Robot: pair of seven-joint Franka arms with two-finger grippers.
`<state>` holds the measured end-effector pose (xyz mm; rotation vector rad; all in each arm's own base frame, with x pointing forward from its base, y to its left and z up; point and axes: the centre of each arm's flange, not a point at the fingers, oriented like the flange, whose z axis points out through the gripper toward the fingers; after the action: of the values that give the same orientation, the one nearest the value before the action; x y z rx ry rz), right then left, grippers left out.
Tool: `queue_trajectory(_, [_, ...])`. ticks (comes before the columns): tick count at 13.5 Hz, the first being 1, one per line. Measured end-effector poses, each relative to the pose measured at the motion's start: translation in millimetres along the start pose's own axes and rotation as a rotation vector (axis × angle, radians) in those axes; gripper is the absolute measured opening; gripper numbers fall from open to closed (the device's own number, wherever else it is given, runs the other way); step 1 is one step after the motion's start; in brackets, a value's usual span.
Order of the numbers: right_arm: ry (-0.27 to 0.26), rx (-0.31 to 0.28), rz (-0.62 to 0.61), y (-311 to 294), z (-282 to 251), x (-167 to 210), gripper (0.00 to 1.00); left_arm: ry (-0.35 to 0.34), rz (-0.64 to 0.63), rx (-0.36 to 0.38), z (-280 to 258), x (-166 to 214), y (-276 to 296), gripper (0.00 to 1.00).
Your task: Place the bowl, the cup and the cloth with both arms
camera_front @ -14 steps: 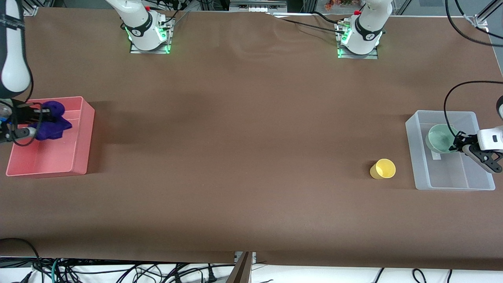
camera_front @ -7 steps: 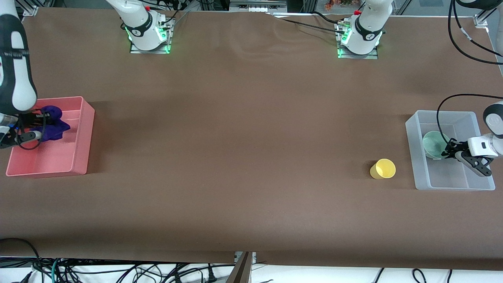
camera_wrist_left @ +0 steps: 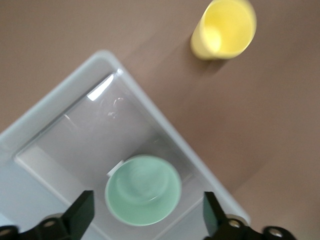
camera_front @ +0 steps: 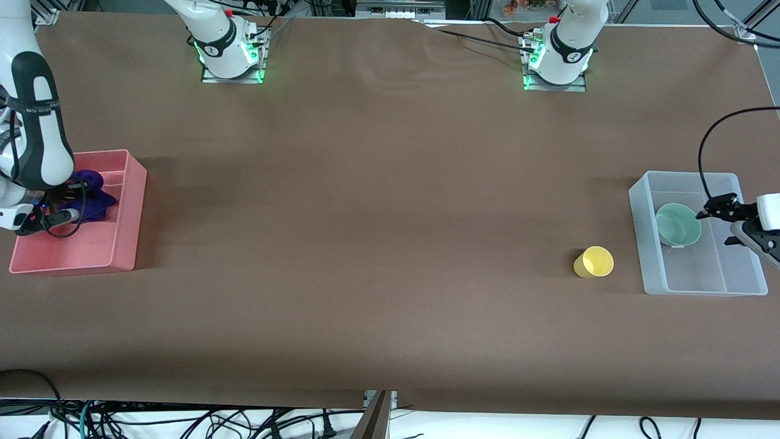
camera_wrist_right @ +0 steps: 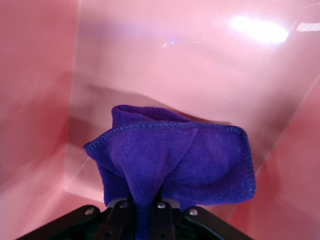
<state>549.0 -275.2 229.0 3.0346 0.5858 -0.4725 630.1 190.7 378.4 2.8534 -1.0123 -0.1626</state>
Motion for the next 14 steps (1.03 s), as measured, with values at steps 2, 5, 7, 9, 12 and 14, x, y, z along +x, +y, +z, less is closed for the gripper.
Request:
queue_trajectory(2, [-0.008, 0.006, 0.000, 2, 13, 1, 0.11, -0.013, -0.050, 0.008, 0, 56, 45, 1.00])
queue_trajectory(5, [0.006, 0.015, 0.009, 3, 24, 5, 0.11, 0.005, -0.110, 0.039, 32, 124, 93, 1.00])
queue_trajectory(7, [0.007, 0.008, 0.008, 3, 32, 8, 0.11, 0.029, -0.128, 0.063, 71, 137, 86, 1.00])
queue_trajectory(9, [0.003, 0.008, 0.008, 4, 40, 10, 0.11, 0.046, -0.148, 0.060, 110, 136, 67, 0.96])
queue_trajectory(12, [0.022, 0.014, 0.018, 4, 36, 13, 0.26, 0.068, -0.161, 0.059, 147, 137, 55, 0.73])
queue_trajectory(14, [0.031, 0.016, 0.019, 7, 19, 17, 0.48, 0.073, -0.166, 0.055, 163, 137, 51, 0.49])
